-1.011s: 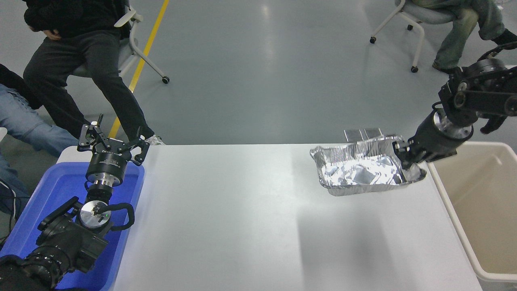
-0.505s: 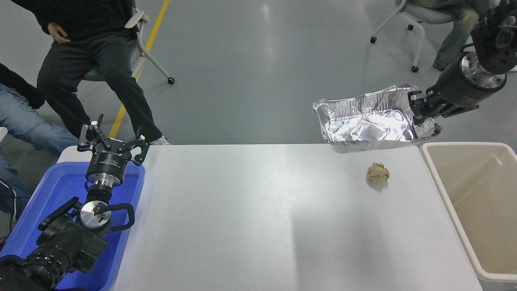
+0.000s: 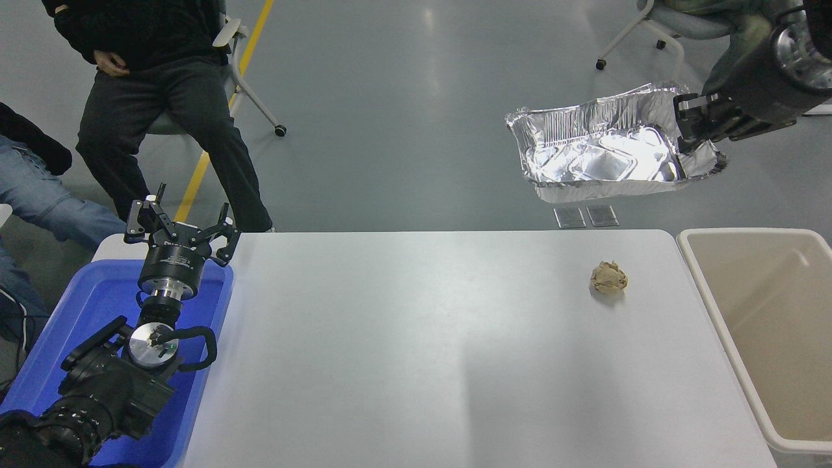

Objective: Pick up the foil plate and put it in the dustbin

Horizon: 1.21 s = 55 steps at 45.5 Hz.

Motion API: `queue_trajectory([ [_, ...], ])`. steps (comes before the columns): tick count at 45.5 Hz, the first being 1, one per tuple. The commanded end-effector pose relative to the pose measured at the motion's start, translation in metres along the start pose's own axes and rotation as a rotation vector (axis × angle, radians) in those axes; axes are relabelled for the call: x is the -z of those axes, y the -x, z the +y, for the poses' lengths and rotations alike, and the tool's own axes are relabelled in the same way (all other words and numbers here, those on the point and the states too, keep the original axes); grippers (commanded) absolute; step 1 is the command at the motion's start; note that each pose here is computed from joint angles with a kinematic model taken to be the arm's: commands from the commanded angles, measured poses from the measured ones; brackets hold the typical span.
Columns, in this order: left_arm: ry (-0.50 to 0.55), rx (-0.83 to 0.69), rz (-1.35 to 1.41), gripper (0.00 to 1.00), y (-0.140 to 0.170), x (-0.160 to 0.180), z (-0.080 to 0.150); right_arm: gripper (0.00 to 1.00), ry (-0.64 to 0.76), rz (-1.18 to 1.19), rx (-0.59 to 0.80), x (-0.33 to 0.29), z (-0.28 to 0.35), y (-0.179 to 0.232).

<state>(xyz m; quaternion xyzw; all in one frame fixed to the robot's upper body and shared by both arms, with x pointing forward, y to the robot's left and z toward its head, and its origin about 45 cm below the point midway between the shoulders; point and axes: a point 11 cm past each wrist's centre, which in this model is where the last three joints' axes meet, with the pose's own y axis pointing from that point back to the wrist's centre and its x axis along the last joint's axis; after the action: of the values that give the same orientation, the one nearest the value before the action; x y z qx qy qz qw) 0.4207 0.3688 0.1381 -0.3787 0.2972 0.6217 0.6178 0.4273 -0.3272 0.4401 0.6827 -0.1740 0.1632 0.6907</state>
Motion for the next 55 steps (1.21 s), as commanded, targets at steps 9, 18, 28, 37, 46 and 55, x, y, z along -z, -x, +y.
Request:
queue_trajectory([
  [9,0.0,0.0,0.0,0.99,0.0,0.0,0.0,0.0,0.074,-0.059,-0.039,-0.057,0.007,0.002],
  [18,0.0,0.0,0.0,0.99,0.0,0.0,0.0,0.0,0.139,-0.143,-0.045,-0.112,0.004,0.017],
  [28,0.0,0.0,0.0,0.99,0.0,0.0,0.0,0.0,0.226,-0.255,-0.048,-0.173,-0.004,0.035],
  [37,0.001,0.0,0.001,0.99,0.0,0.0,0.0,0.0,0.295,-0.394,-0.061,-0.231,-0.012,0.06],
  [46,0.0,0.0,0.0,0.99,0.0,0.0,0.0,0.0,0.333,-0.487,-0.028,-0.265,-0.037,0.095],
  [55,0.0,0.0,0.0,0.99,0.0,0.0,0.0,0.0,0.37,-0.575,-0.013,-0.294,-0.06,0.128],
])
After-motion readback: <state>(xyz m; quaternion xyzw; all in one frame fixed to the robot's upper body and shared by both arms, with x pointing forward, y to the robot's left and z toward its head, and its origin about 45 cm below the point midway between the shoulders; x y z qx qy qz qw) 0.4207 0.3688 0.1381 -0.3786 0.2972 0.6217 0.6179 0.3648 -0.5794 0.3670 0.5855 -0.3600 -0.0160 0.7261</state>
